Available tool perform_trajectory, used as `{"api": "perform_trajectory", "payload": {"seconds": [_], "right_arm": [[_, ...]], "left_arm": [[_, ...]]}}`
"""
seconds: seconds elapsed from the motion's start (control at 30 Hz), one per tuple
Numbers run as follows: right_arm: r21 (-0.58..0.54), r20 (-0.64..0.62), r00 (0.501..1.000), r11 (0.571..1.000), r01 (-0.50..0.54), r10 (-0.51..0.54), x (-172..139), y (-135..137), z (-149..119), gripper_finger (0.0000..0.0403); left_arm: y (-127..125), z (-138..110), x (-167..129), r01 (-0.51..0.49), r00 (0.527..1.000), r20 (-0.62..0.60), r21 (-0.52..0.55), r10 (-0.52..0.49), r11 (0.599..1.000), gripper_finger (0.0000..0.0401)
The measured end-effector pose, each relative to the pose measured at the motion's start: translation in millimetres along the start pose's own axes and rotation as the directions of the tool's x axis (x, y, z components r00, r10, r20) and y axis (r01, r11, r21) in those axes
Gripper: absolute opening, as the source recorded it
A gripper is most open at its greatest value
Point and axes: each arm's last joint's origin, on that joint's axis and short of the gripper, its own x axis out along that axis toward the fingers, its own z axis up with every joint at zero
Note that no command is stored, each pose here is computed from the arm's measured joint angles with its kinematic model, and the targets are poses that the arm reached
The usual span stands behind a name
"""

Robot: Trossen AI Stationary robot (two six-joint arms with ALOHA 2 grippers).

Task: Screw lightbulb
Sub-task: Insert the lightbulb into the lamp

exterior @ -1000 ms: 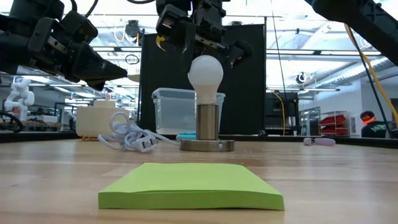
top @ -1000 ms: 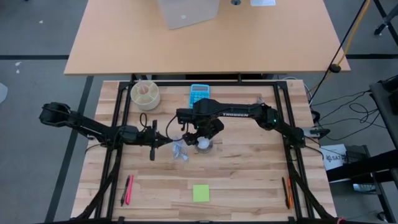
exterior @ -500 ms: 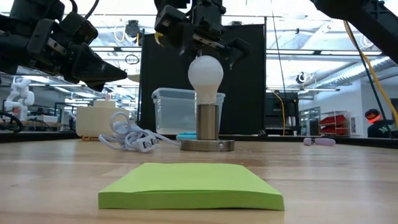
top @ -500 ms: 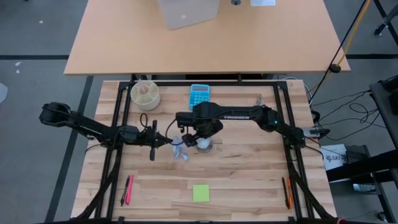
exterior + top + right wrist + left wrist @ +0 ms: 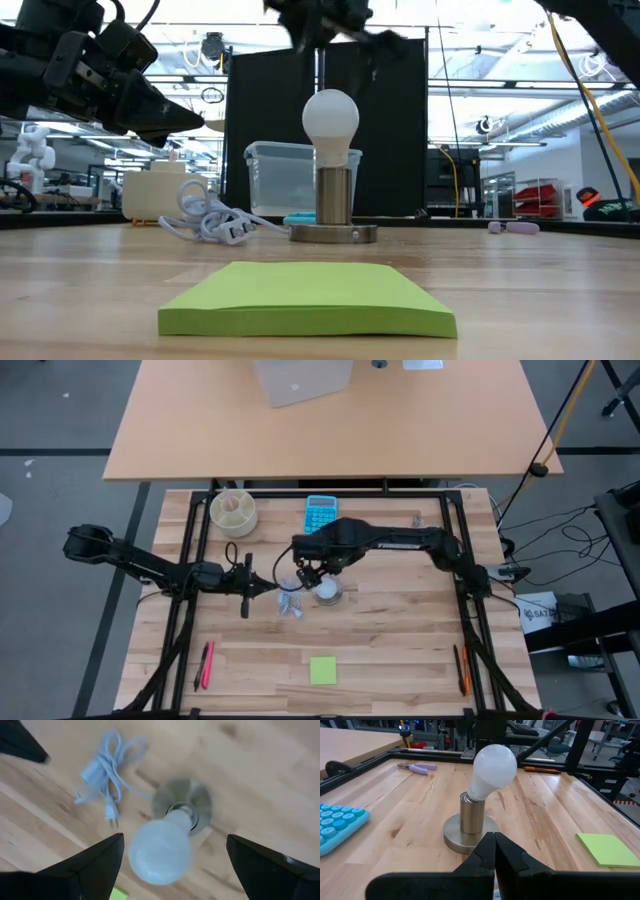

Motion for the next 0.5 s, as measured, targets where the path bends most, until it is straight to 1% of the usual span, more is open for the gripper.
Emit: {"api": "perform_trajectory", "payload": {"seconds": [0.1, 0.17, 0.27, 0.33, 0.4, 0.43, 0.5], "right_arm": [[-0.010, 0.116, 0.993, 1.000, -0.019, 0.020, -29, -5, -5, 0.0345], [-0.023, 0.201, 0.979, 1.000, -0.016, 0.021, -49, -8, -13, 0.0345], [-0.052, 0.356, 0.934, 0.998, 0.019, 0.000, -76, -8, -33, 0.0341], [-0.074, 0.462, 0.887, 0.995, 0.073, -0.030, -90, -7, -50, 0.0332], [-0.084, 0.572, 0.817, 0.985, 0.154, -0.079, -103, -7, -71, 0.0317], [-0.076, 0.631, 0.769, 0.978, 0.193, -0.103, -108, -7, -83, 0.0306], [-0.083, 0.735, 0.672, 0.971, 0.225, -0.093, -115, 0, -106, 0.0280]], "left_arm": [[0, 0, 0, 0.000, 1.000, 0.000, 0.000, 0.000, 1.000, 0.0000], [0, 0, 0, 0.000, 1.000, -0.001, 0.004, 0.000, 1.000, 0.0000], [0, 0, 0, 0.000, 1.000, 0.000, 0.015, 0.000, 1.000, 0.0000], [0, 0, 0, 0.000, 1.000, 0.000, 0.016, 0.000, 1.000, 0.0000], [0, 0, 0, -0.001, 1.000, 0.000, 0.017, 0.001, 1.000, 0.0000], [0, 0, 0, 0.000, 1.000, 0.000, 0.017, 0.000, 1.000, 0.0000], [0, 0, 0, 0.000, 1.000, 0.000, 0.017, 0.000, 1.000, 0.0000]]}}
